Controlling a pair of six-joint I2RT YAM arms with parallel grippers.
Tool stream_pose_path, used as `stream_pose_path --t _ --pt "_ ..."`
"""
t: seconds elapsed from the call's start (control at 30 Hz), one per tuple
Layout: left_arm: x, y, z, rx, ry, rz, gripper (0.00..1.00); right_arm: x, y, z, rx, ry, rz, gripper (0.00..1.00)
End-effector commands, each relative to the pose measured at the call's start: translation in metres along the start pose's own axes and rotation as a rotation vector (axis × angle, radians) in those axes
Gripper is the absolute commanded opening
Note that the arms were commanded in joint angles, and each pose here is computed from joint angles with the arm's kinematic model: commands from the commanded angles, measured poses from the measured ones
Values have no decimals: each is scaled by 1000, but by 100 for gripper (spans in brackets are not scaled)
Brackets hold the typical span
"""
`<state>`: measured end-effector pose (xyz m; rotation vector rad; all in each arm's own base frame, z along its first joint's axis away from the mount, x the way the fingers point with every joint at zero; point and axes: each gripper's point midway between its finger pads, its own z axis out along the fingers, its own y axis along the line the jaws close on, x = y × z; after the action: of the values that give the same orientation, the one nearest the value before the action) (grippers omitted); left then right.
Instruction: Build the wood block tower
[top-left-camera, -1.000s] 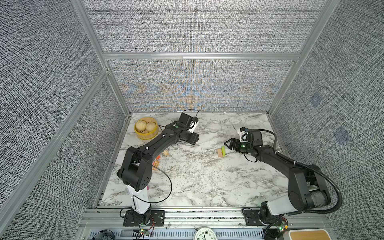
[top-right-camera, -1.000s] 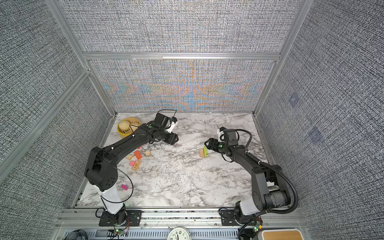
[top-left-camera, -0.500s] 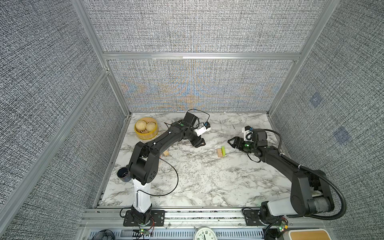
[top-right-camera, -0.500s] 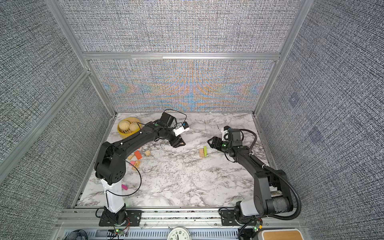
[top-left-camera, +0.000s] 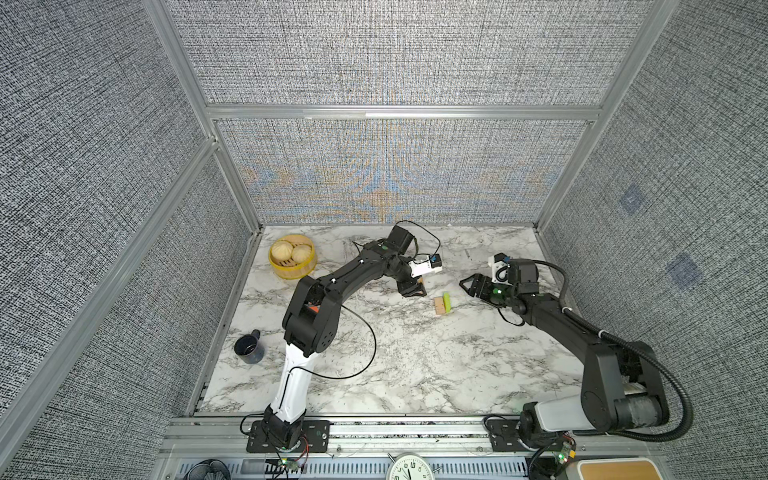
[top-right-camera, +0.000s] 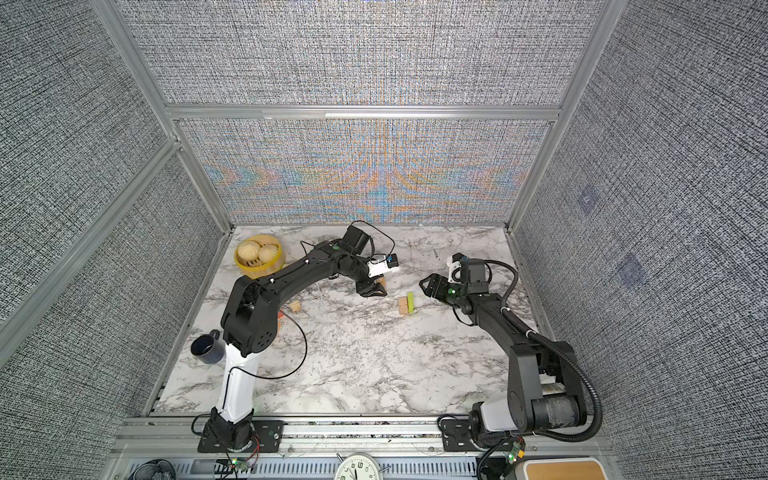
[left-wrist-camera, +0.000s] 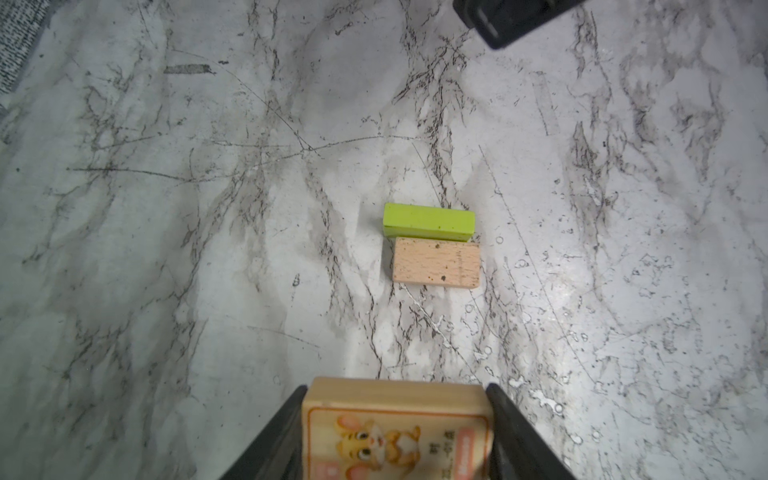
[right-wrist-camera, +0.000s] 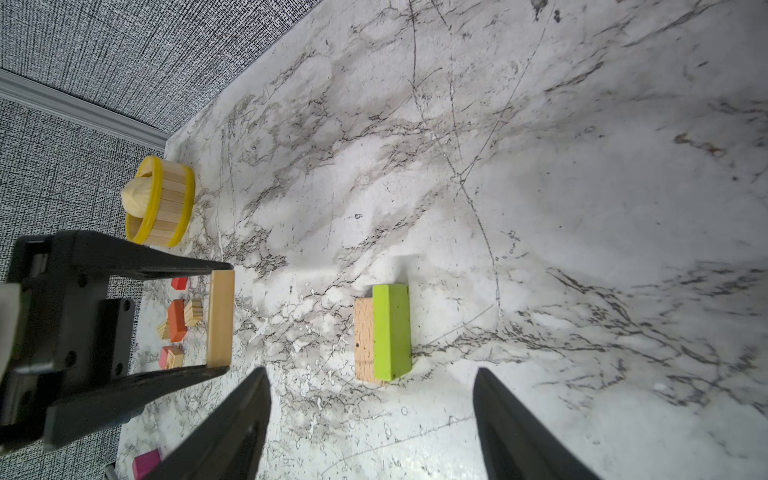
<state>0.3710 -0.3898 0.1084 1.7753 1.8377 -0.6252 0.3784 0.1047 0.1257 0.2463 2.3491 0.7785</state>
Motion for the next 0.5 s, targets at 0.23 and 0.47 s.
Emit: stream_pose_path --t 0.23,0.47 --pt "-1 -21 37 131 70 102 61 -1 -3 0 6 0 -10 78" --pt "-7 -20 54 142 61 91 61 -1 -12 3 45 3 8 77"
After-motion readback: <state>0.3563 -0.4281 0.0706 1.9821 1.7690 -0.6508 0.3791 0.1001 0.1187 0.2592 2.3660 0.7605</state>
